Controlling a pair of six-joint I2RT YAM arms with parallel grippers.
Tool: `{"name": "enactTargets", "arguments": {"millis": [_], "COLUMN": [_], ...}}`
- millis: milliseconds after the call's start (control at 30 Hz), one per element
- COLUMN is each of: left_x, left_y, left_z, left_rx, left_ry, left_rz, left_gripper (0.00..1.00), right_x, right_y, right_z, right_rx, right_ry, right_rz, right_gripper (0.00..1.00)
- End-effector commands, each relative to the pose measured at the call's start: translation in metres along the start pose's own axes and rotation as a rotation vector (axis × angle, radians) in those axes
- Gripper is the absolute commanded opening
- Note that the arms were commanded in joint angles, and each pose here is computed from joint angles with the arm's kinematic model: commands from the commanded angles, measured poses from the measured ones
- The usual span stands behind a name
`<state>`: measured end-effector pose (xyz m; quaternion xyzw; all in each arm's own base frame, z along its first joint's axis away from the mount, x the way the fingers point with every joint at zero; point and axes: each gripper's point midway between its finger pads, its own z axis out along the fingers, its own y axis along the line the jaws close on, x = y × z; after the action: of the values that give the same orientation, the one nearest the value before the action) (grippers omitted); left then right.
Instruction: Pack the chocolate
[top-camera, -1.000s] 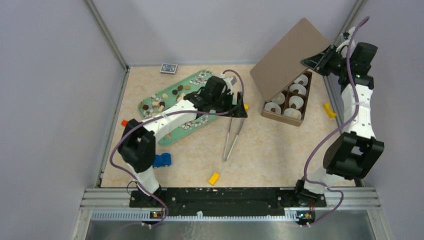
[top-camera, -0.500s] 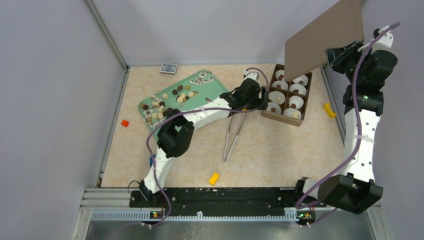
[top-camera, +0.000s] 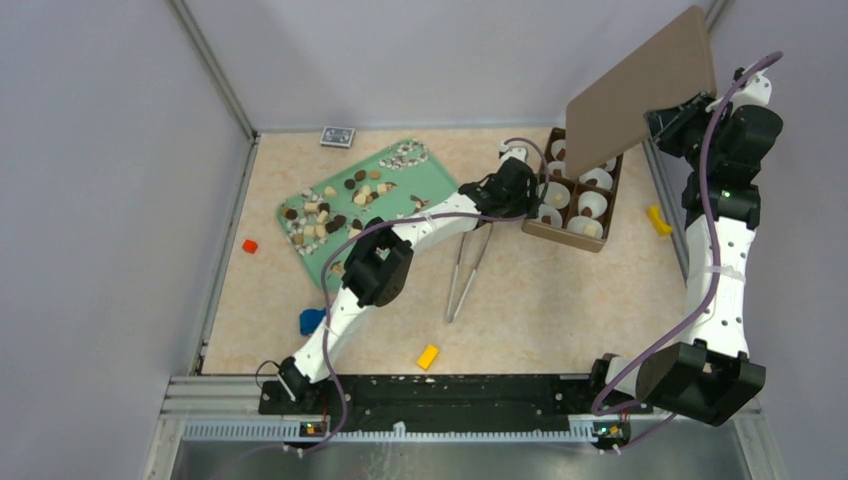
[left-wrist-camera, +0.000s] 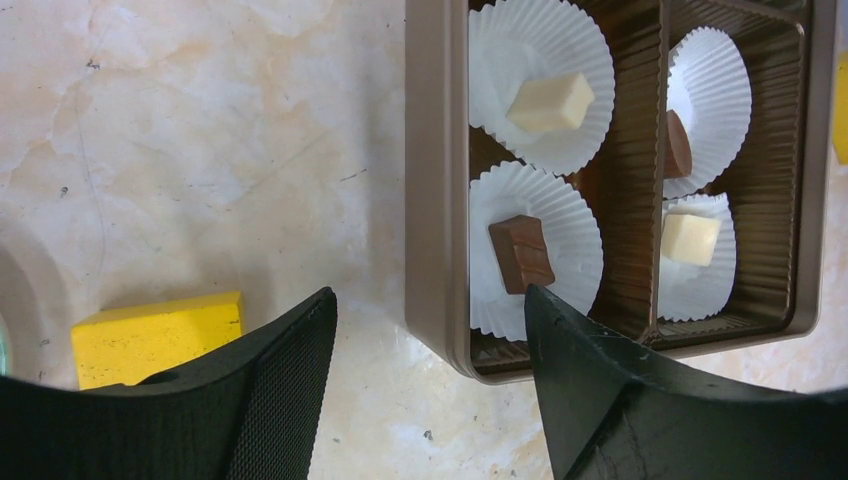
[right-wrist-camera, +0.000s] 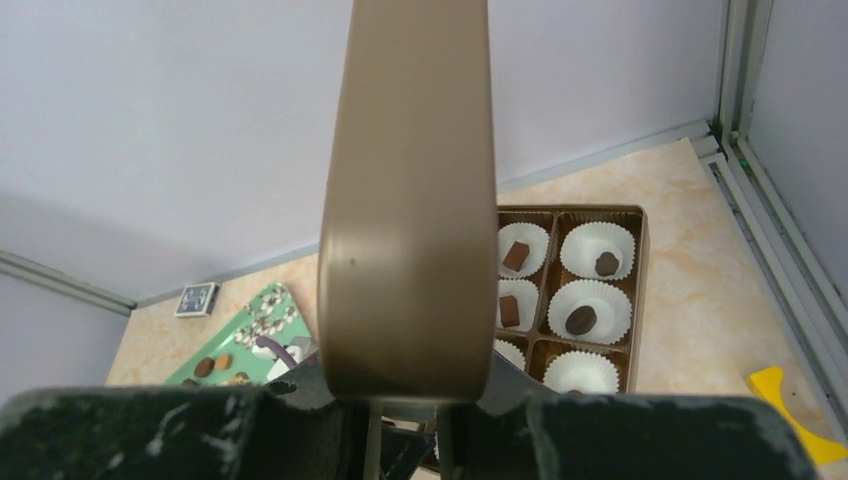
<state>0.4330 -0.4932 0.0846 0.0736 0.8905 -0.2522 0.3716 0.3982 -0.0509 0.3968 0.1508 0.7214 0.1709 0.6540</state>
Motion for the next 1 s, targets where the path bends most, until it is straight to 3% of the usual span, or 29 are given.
{"name": "enactTargets", "arguments": {"millis": [0,400,600,967], "left_x": [-0.001,0.029,0.046,0.045], "left_y": [-0.011,0.003,0.012,0.056], "left_z": [-0.014,-0.033,-0.06,-0.105], "left_rx": [0.02,-0.004,0.014,-0.162], "left_ry": [0.012,0.149,0.243,0.291], "left_rz": [0.065,0.162,0.234,0.346], "left_gripper": [0.72,0.72,0.75,0.78], "right_x": [-0.036,-0.033,-0.013,0.016], "right_y": [0.019,0.018,0.023,0.038], "right_z": [-0.01,-0.013,-0.007,-0.008], "right_rx": [-0.047,-0.033,-0.086,-0.204], "right_ry": [-0.123,-0.106,0.024,0.22], "right_rz": [-0.051,-0.048,-0.051,-0.032], "right_gripper": [0.0,0.0,0.0,0.0]}}
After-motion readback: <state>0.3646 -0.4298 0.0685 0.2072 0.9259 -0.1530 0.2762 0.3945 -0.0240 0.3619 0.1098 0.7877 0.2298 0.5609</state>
